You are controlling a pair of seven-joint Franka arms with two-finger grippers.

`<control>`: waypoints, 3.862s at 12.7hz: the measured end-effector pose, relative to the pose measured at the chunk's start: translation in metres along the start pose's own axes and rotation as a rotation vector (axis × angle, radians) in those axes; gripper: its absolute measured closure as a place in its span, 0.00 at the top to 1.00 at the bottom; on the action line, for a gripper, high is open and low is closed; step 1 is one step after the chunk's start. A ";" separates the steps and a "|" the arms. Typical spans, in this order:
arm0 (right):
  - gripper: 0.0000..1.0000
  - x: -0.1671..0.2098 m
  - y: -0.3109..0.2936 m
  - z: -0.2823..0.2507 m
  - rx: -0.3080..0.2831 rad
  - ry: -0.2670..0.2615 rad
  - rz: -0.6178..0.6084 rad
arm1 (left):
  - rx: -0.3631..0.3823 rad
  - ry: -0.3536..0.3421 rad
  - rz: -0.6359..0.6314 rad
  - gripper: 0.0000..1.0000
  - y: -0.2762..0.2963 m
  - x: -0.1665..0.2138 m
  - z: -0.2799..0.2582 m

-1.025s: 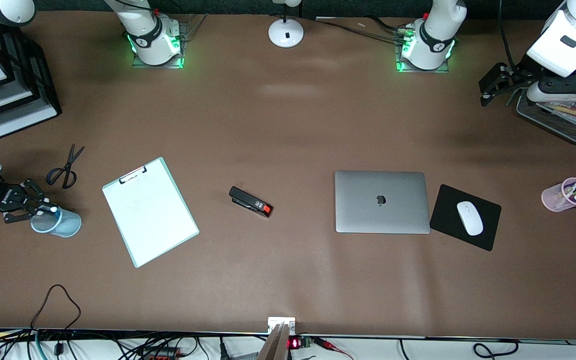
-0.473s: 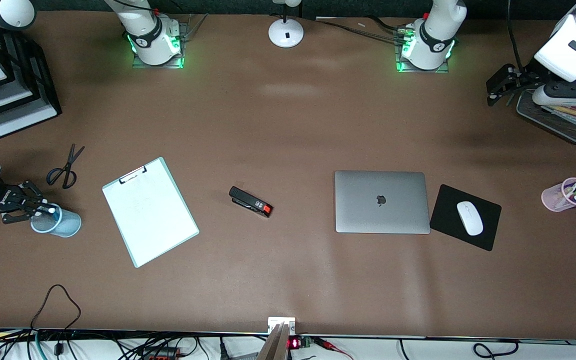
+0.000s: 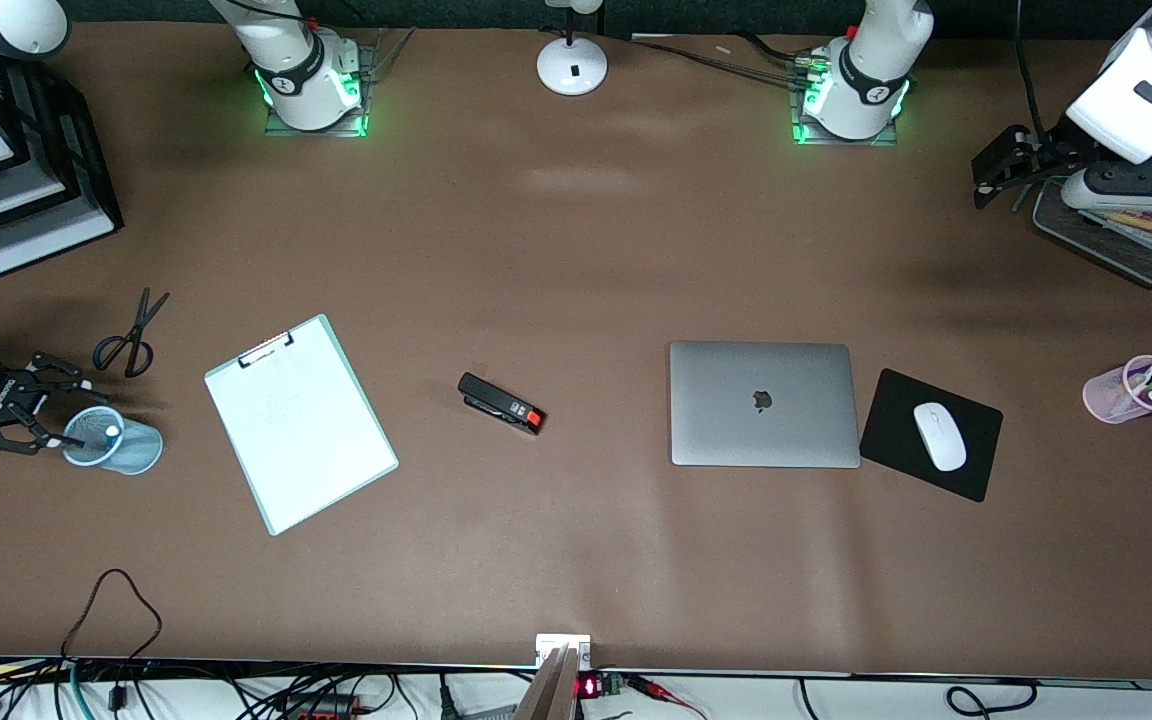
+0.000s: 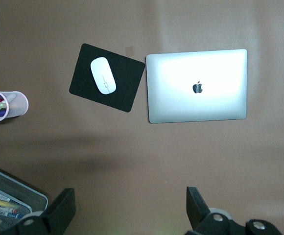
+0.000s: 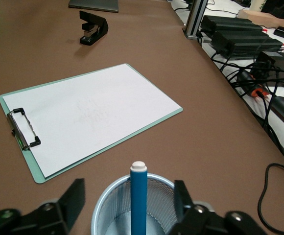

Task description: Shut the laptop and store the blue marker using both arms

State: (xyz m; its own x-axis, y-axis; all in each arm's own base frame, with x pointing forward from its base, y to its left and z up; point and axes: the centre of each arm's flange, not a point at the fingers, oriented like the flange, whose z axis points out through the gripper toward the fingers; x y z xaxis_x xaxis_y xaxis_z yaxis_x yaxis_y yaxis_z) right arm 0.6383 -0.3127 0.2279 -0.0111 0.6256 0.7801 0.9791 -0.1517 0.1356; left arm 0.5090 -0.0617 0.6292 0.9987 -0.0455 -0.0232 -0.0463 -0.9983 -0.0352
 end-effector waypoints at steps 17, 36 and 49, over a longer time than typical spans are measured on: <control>1.00 0.311 0.051 -0.019 0.171 -0.345 0.423 | 0.000 -0.014 0.019 1.00 0.007 0.005 0.007; 1.00 0.459 -0.045 0.000 -0.345 -0.994 1.364 | -0.006 0.005 0.019 1.00 0.006 0.017 0.011; 1.00 0.470 -0.101 -0.040 -0.484 -0.912 1.425 | -0.008 0.020 0.019 1.00 0.006 0.019 0.005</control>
State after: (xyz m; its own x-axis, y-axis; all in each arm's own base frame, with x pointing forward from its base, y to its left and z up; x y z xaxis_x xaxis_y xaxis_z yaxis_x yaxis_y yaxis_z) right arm 0.5264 -0.0337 0.6052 0.9953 -0.0210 -0.0950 -0.0212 -0.9998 -0.0011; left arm 0.5278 -0.0687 0.6237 0.9979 -0.0646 -0.0037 -0.0647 -0.9975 -0.0267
